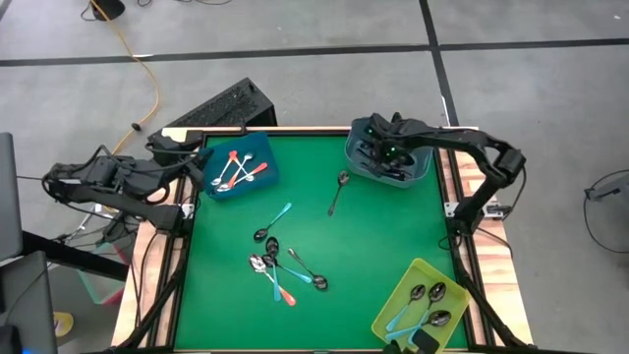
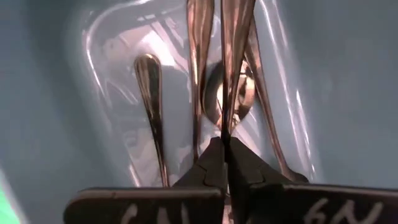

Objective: Sort silverware by color (type)
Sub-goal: Put the black spoon into the blue bin, then put the blue spoon into the yellow bin

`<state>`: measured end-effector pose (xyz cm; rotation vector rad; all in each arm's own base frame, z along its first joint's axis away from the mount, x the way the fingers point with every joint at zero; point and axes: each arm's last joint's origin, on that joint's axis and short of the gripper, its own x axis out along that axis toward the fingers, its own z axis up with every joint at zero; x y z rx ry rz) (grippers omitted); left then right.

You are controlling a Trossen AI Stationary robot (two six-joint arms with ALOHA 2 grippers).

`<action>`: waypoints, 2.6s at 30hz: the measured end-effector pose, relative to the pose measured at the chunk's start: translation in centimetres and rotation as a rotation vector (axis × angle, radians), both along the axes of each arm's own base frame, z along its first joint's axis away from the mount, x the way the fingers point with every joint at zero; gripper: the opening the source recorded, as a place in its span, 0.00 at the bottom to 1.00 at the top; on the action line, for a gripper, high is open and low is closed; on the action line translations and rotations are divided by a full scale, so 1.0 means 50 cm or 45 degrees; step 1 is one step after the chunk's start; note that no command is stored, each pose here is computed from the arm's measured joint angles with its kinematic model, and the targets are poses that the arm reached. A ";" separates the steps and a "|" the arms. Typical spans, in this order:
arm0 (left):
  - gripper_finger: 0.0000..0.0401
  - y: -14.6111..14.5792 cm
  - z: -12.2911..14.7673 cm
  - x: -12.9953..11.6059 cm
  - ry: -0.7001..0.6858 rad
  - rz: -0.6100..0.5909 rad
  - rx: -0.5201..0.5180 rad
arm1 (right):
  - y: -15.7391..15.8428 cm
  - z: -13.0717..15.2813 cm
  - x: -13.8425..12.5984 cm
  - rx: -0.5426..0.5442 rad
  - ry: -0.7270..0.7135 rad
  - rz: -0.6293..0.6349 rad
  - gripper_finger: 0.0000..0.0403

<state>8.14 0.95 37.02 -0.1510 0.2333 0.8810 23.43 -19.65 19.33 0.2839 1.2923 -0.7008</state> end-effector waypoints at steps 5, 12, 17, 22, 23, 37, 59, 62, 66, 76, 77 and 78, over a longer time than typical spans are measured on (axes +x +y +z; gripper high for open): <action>0.45 0.000 -0.001 0.002 0.008 0.001 0.002 | -0.003 -0.006 0.003 0.000 0.000 -0.004 0.10; 0.45 0.000 -0.001 0.002 0.008 0.002 0.003 | -0.003 -0.005 0.003 0.002 -0.004 0.002 0.17; 0.45 0.000 -0.001 0.002 0.007 0.002 0.003 | -0.002 -0.005 0.004 0.025 -0.020 0.020 0.19; 0.45 0.000 -0.001 0.002 0.000 0.005 -0.002 | 0.001 0.019 0.008 0.065 -0.122 0.052 0.20; 0.45 0.000 -0.001 0.002 -0.006 0.007 -0.008 | 0.001 0.028 0.010 0.066 -0.147 0.058 0.20; 0.45 -0.009 -0.004 0.013 -0.071 -0.172 -0.212 | 0.039 0.270 0.048 -0.192 -0.569 0.311 0.20; 0.45 -0.064 -0.049 0.110 0.450 -1.075 -0.377 | 0.374 0.380 0.051 0.279 -0.800 0.446 0.20; 0.45 -0.070 -0.060 0.129 0.544 -1.151 -0.349 | 0.438 0.364 0.058 0.342 -0.788 0.441 0.20; 0.45 -0.072 -0.076 0.149 0.633 -1.105 -0.362 | 0.522 0.329 0.053 0.311 -0.726 0.369 0.20; 0.45 -0.079 -0.122 0.175 0.831 -0.874 -0.572 | 0.644 0.258 0.047 0.217 -0.610 0.338 0.20; 0.45 -0.083 -0.124 0.178 0.829 -0.861 -0.593 | 0.648 0.255 0.051 0.214 -0.607 0.351 0.20; 0.45 -0.088 -0.127 0.182 0.827 -0.851 -0.612 | 0.653 0.252 0.053 0.209 -0.601 0.374 0.20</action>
